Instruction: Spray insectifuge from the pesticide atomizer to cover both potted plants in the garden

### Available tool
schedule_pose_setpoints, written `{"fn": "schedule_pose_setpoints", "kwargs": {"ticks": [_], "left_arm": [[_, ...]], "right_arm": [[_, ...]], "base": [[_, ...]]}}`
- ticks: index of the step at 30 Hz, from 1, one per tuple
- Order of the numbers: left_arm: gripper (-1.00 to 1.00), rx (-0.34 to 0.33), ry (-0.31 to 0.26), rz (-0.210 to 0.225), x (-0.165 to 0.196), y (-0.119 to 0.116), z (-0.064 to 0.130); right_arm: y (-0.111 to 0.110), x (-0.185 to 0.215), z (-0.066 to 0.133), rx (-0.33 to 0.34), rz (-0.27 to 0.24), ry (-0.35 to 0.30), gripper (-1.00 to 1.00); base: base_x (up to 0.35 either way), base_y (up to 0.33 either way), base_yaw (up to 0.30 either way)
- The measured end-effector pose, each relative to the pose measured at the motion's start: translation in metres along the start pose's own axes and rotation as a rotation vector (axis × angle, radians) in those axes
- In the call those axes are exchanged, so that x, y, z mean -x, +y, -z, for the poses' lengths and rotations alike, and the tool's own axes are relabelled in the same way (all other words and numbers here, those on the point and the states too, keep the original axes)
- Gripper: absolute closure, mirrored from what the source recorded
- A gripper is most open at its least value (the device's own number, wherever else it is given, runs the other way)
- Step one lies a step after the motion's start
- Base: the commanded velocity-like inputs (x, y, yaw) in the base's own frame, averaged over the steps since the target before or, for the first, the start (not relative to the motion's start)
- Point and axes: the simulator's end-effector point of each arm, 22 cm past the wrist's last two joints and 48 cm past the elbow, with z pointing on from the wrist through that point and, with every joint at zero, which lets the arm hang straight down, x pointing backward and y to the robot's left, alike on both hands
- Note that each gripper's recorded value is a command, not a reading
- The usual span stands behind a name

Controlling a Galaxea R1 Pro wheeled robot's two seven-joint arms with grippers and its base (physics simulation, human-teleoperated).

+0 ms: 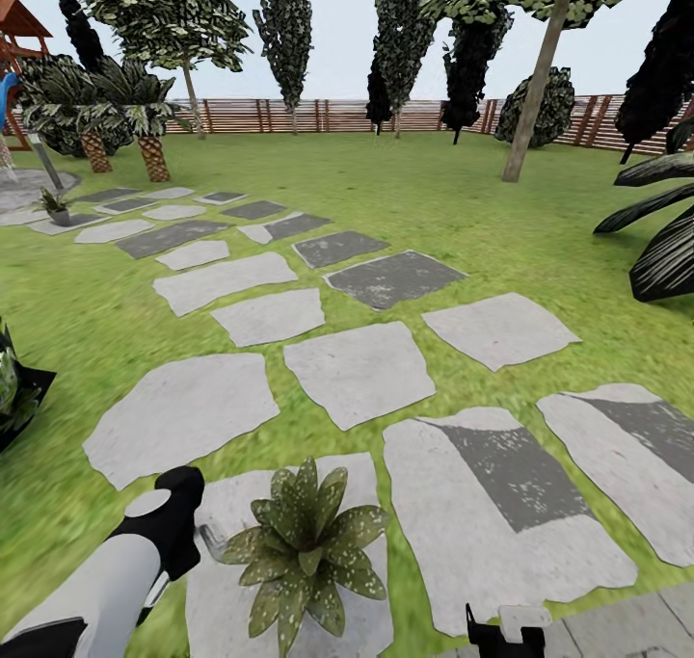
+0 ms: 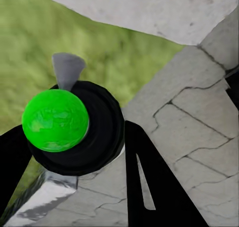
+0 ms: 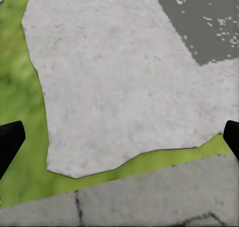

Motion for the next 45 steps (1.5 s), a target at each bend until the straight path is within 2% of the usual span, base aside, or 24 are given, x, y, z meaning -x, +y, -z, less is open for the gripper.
{"fn": "schedule_pose_setpoints", "kwargs": {"ticks": [3, 6, 8, 10, 13, 15, 17, 24, 28, 32, 34, 35, 37, 38, 39, 41, 43, 44, 45], "left_arm": [[1.00, -0.020, -0.026, 0.008, 0.007, -0.007, -0.003], [1.00, -0.087, -0.108, 0.027, 0.022, -0.022, -0.004], [1.00, -0.123, -0.212, -0.024, 0.039, -0.027, -0.002], [1.00, -0.139, -0.253, -0.038, 0.038, -0.026, -0.004], [1.00, -0.191, -0.312, 0.023, 0.026, -0.025, -0.013], [1.00, -0.182, -0.333, 0.024, 0.022, -0.027, -0.023], [1.00, -0.172, -0.359, 0.057, 0.020, -0.028, -0.032], [1.00, -0.185, -0.414, 0.096, 0.029, -0.027, -0.026], [1.00, -0.186, -0.443, 0.071, 0.038, -0.031, -0.024], [1.00, -0.187, -0.451, 0.067, 0.041, -0.033, -0.023], [1.00, -0.189, -0.453, 0.065, 0.043, -0.035, -0.022], [1.00, -0.191, -0.455, 0.063, 0.044, -0.036, -0.022], [1.00, -0.195, -0.461, 0.057, 0.048, -0.040, -0.021], [1.00, -0.195, -0.472, 0.045, 0.051, -0.041, -0.020], [1.00, -0.192, -0.494, 0.021, 0.057, -0.043, -0.018], [1.00, -0.191, -0.518, -0.013, 0.062, -0.047, -0.016], [1.00, -0.194, -0.525, -0.040, 0.062, -0.050, -0.018], [1.00, -0.200, -0.545, -0.084, 0.063, -0.056, -0.021], [1.00, -0.209, -0.571, -0.149, 0.065, -0.066, -0.024]], "right_arm": [[0.000, 0.000, 0.000, 0.001, 0.000, 0.001, -1.00], [0.001, 0.000, 0.000, 0.002, 0.001, 0.000, -1.00], [0.000, 0.000, 0.000, 0.001, 0.001, 0.000, -1.00], [-0.001, 0.000, 0.000, 0.000, 0.002, 0.000, -1.00], [-0.003, 0.000, 0.000, -0.003, 0.003, 0.000, -1.00], [-0.003, 0.000, 0.000, -0.003, 0.003, 0.000, -1.00], [-0.003, 0.000, 0.000, -0.003, 0.003, 0.000, -1.00], [-0.003, 0.000, 0.000, -0.003, 0.003, 0.000, -1.00], [-0.004, 0.000, 0.000, -0.005, 0.004, 0.000, -1.00], [-0.005, 0.001, -0.001, -0.009, 0.002, -0.004, -1.00], [-0.007, 0.006, -0.003, -0.010, 0.003, -0.015, -1.00], [-0.008, 0.018, -0.007, -0.010, 0.007, -0.042, -1.00], [-0.001, 0.066, -0.018, 0.026, 0.062, -0.151, -1.00], [0.011, 0.083, -0.020, 0.074, 0.108, -0.192, -1.00], [0.036, 0.099, -0.020, 0.168, 0.188, -0.230, -1.00], [0.076, 0.120, -0.027, 0.332, 0.329, -0.217, -1.00], [0.098, 0.145, -0.034, 0.441, 0.377, -0.197, -1.00], [0.110, 0.155, -0.034, 0.508, 0.393, -0.192, -1.00], [0.123, 0.165, -0.031, 0.575, 0.410, -0.193, -1.00]], "base": [[-0.321, 0.000, 0.000], [-0.337, 0.000, 0.000], [-0.338, 0.000, 0.000], [-0.338, 0.000, 0.000], [-0.338, 0.000, 0.000], [-0.339, 0.000, 0.000], [-0.338, 0.000, 0.000], [-0.338, -0.005, 0.000], [-0.307, -0.127, 0.000], [-0.286, -0.166, 0.000], [-0.284, -0.168, 0.000], [-0.284, -0.168, 0.000], [-0.284, -0.167, 0.000], [-0.284, -0.156, 0.000], [-0.259, -0.098, 0.000], [-0.086, -0.030, 0.000], [-0.023, -0.008, 0.000], [-0.008, -0.003, 0.000], [-0.004, -0.001, 0.000]]}}
